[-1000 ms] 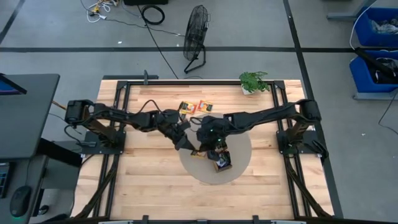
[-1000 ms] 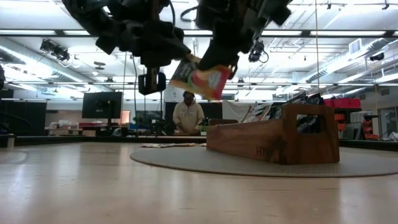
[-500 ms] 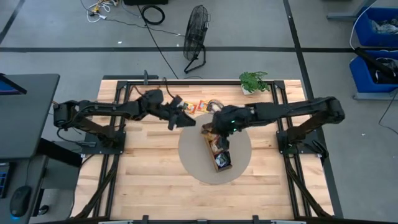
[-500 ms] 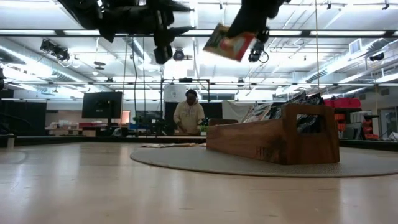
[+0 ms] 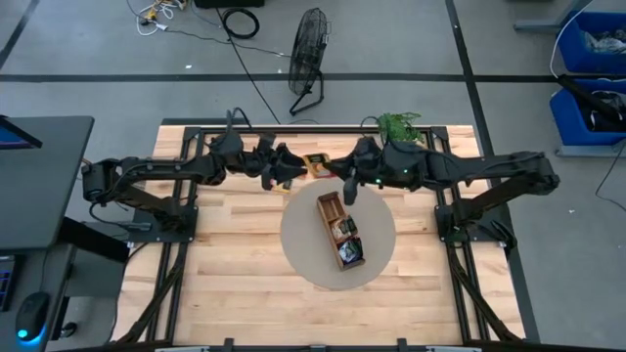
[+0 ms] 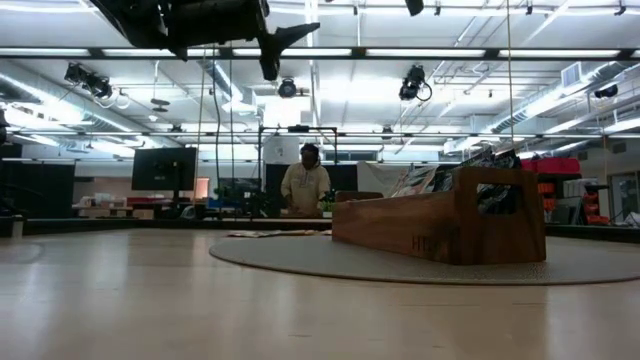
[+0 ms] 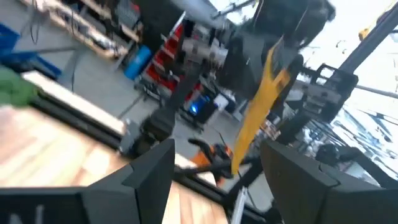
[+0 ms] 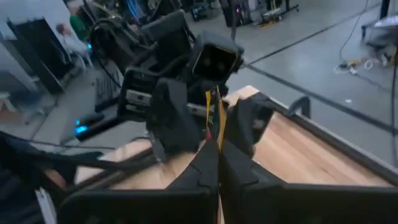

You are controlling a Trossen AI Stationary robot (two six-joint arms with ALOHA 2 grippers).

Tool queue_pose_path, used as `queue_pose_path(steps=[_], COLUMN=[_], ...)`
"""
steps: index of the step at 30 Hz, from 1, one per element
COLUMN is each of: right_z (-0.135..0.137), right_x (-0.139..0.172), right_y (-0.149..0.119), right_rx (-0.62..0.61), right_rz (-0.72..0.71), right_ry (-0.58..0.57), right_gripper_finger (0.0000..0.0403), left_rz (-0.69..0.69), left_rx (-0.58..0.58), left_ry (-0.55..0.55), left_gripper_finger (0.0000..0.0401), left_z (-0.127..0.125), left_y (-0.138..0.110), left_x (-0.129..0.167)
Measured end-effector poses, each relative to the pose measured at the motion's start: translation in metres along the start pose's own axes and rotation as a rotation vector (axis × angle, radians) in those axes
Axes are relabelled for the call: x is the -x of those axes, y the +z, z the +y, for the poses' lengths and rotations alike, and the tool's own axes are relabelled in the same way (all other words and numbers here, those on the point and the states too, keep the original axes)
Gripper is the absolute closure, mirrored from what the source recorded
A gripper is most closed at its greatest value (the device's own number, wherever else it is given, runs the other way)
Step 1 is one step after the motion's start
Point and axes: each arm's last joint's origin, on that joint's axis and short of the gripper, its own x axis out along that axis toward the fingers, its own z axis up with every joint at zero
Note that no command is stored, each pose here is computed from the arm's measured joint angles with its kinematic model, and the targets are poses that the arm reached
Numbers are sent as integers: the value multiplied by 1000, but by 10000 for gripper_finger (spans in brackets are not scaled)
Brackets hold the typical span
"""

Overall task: Pick & Place Tea
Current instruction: Put the orange tea bag into the left section of the wooden organizer

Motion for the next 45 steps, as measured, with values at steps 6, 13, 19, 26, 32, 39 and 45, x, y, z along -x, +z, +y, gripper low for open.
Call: queue_pose_path(steps=[6,13,19,26,32,39,45], right_z=[2,3,3,3,2,0,-5], right_x=[-8,-15,-22,-24,-23,-5,21], right_y=[4,7,2,2,2,4,4], right_rx=[-67,-101,-112,-118,-115,-153,-185], right_rz=[-95,-154,-134,-149,-140,-24,128], right_ry=[-27,0,-4,-4,-2,85,121], right_gripper_finger=[403,403,403,403,400,358,318], left_rz=[-27,-50,-66,-74,-69,44,193], left_rx=[-2,10,32,51,50,65,105], left_ry=[-15,-8,-16,-24,-35,-116,-178], left_gripper_finger=[182,210,260,377,394,397,397], left_z=[-2,-3,-4,-5,-5,-6,-4], left_y=[2,4,5,6,6,2,-6], left_x=[0,0,0,0,0,0,1])
